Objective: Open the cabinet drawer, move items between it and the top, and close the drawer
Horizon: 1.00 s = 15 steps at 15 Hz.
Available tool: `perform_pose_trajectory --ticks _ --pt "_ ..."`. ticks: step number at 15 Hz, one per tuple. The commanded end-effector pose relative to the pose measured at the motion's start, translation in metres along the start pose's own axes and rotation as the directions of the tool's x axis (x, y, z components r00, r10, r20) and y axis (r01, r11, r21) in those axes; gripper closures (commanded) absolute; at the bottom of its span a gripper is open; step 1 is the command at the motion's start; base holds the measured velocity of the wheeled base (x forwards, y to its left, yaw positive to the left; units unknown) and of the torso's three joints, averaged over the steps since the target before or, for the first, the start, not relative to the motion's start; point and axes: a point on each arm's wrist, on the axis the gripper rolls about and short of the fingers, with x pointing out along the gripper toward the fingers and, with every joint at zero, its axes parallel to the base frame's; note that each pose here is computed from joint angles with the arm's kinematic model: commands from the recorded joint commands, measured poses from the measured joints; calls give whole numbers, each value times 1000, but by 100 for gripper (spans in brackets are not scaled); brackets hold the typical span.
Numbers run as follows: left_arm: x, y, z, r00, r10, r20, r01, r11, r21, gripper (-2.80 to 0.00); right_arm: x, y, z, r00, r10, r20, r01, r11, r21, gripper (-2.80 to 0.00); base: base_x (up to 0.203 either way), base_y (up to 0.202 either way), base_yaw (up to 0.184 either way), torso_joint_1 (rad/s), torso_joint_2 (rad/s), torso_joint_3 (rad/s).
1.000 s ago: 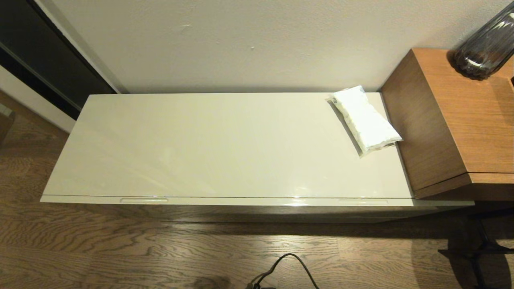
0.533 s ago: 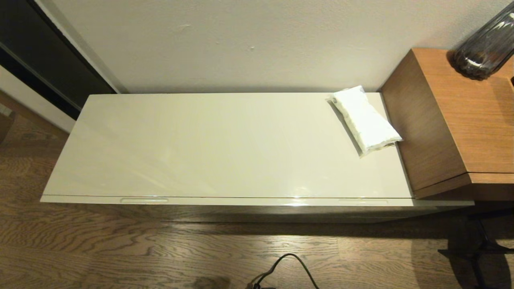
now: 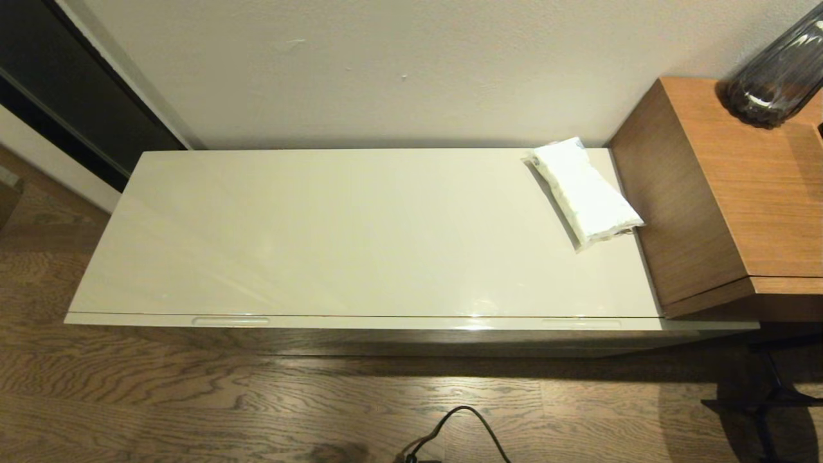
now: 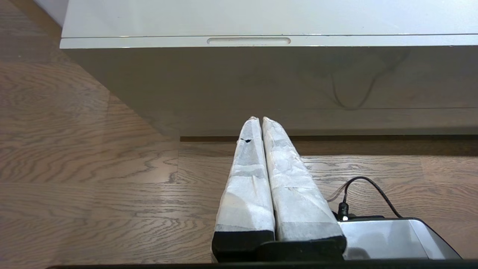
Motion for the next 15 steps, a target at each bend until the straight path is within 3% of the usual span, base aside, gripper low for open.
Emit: perform_pose_trajectory --ticks 1,4,9,12,15 --pt "0 0 0 1000 0 -1 0 1000 0 0 0 0 0 1000 0 3 0 1000 -2 0 0 0 0 0 0 0" --pt "0 0 0 1000 0 -1 0 1000 0 0 -1 0 -1 1000 -2 17 1 1000 5 0 0 0 0 0 0 0" --pt "0 0 0 1000 0 0 0 1000 0 0 -1 0 0 1000 -21 14 20 996 88 0 0 0 0 0 0 0" --pt "0 0 0 1000 0 -1 0 1000 0 0 -2 1 -7 998 -9 -56 15 993 117 0 0 0 0 0 0 0" --pt "0 0 0 1000 0 0 0 1000 0 0 -2 1 -6 999 -11 -45 16 992 121 0 0 0 0 0 0 0"
